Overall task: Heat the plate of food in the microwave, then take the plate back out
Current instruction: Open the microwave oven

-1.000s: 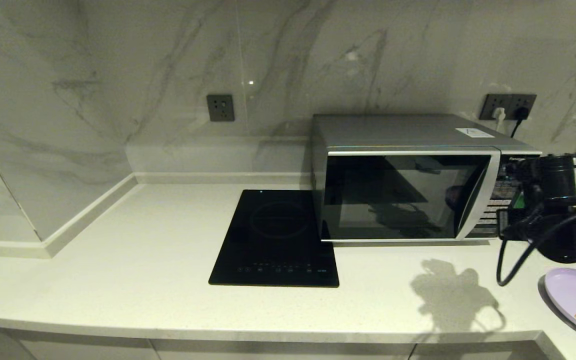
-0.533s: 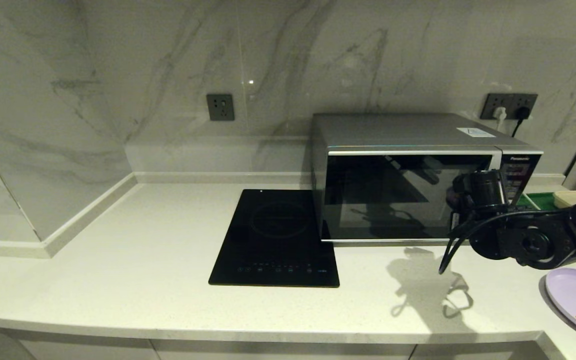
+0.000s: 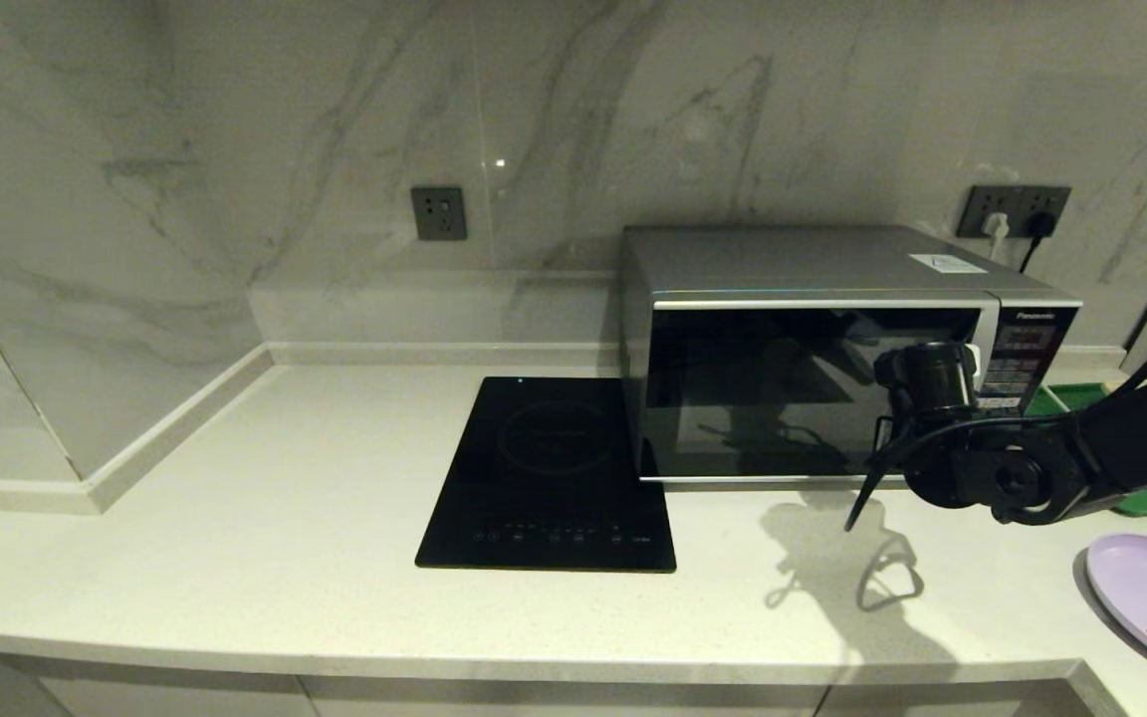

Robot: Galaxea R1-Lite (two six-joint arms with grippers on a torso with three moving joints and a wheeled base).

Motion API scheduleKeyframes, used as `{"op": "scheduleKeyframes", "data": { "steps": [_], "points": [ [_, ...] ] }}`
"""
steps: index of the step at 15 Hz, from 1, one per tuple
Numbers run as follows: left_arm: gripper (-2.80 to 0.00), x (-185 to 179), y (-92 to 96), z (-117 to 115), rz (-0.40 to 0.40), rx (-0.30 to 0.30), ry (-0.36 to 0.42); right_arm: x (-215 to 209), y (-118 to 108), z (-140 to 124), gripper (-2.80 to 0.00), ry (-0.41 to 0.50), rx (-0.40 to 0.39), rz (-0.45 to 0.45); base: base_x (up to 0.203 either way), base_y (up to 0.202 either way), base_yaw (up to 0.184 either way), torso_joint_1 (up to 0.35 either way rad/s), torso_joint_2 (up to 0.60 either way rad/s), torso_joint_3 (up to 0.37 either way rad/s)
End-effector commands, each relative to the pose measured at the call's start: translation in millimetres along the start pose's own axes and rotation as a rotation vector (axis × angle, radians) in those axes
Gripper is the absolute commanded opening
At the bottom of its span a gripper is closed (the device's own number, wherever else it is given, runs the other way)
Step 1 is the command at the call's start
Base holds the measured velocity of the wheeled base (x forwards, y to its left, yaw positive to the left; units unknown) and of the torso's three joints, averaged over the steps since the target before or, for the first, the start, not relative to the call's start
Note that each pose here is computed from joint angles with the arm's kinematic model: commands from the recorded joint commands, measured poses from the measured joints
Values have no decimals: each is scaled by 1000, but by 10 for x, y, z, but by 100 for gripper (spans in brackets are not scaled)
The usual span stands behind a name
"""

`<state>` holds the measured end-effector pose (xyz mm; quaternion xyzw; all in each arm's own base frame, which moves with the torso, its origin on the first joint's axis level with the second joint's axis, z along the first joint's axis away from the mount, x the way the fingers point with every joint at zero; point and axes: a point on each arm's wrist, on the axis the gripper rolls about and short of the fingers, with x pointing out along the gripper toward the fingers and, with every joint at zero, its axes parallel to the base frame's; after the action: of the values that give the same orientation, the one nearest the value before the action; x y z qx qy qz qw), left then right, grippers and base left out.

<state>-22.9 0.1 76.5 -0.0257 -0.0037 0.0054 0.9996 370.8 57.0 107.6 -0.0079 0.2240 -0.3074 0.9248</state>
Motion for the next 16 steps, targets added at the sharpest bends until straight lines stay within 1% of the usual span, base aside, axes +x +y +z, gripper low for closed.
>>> {"op": "scheduleKeyframes", "data": {
  "steps": [1, 6, 7, 16],
  "points": [
    [-280, 0, 0, 0, 0, -1, -1, -5, 3, 54, -280, -16, 16, -3, 0, 0, 0, 0, 0, 0],
    [-280, -1, 0, 0, 1, -1, -2, -52, -43, 90, -280, -24, 22, -6, 0, 0, 0, 0, 0, 0],
    [-280, -1, 0, 0, 0, -1, -2, -79, -69, 94, 0, -24, 24, -6, 0, 0, 0, 0, 0, 0],
    [-280, 0, 0, 0, 0, -1, -1, -95, -128, 145, 0, -34, 29, -13, 0, 0, 0, 0, 0, 0]
  ]
}}
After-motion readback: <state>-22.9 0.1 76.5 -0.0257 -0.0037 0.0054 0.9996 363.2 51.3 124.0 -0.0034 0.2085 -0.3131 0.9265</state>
